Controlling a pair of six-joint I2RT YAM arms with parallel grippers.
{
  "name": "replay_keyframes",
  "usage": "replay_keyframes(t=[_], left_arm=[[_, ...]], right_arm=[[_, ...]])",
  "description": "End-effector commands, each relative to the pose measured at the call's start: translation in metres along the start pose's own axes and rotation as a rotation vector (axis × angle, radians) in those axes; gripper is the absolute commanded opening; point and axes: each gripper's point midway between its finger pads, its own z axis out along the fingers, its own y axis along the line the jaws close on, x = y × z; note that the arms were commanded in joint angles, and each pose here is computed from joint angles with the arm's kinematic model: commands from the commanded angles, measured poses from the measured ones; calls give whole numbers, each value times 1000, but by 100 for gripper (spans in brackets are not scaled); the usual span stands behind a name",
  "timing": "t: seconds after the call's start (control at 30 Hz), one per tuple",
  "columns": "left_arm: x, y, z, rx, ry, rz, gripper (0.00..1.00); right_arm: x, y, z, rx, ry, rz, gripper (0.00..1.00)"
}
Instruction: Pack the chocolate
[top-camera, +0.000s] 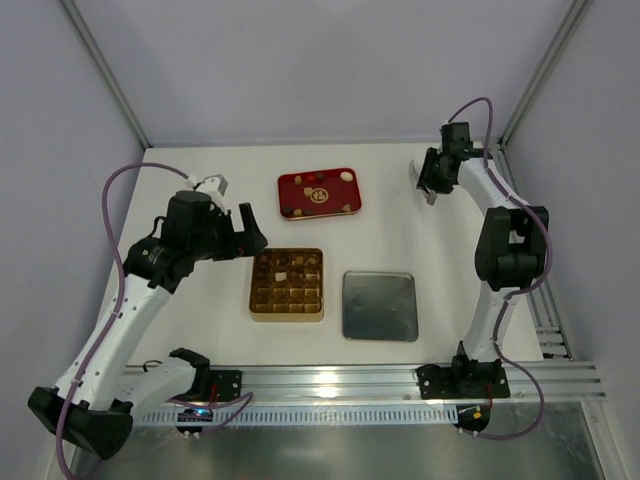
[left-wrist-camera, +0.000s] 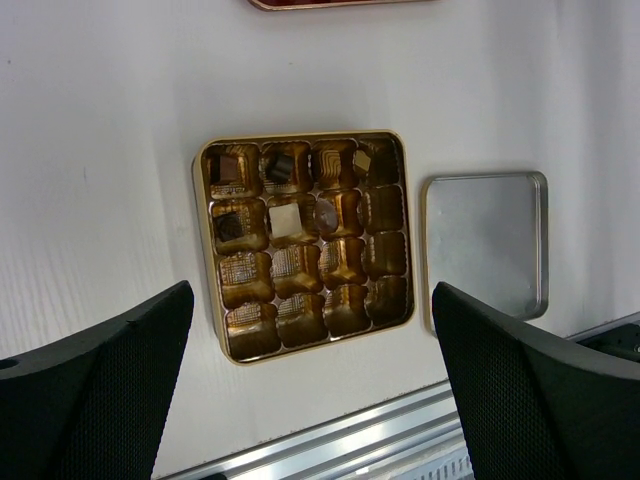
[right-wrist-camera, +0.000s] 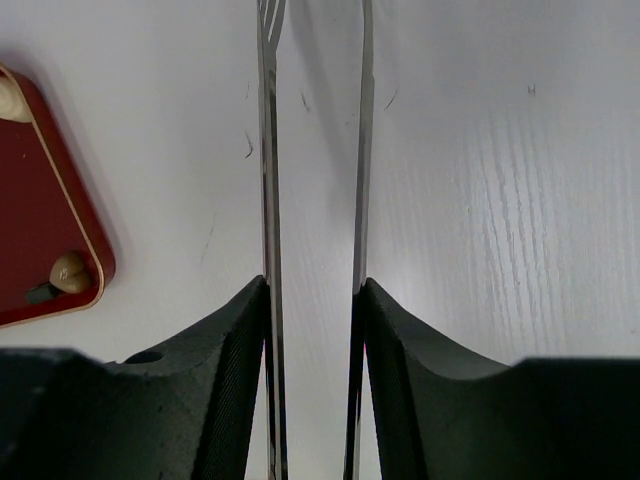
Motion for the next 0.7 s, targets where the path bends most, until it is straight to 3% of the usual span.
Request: replay_keyframes(t=[0.0,0.4,0.67], left_arm=[[-8,-10,-4,56,-42,9,100],[-4,-10,-2,57,-27,6,100],[-1,-10,-3,59,-19,-3,100]], right_arm=[[-29,-7,4,27,-60,-30,45],[2,-23,49,78,111,-31,47],[16,-35,51,135,158,-56,48]])
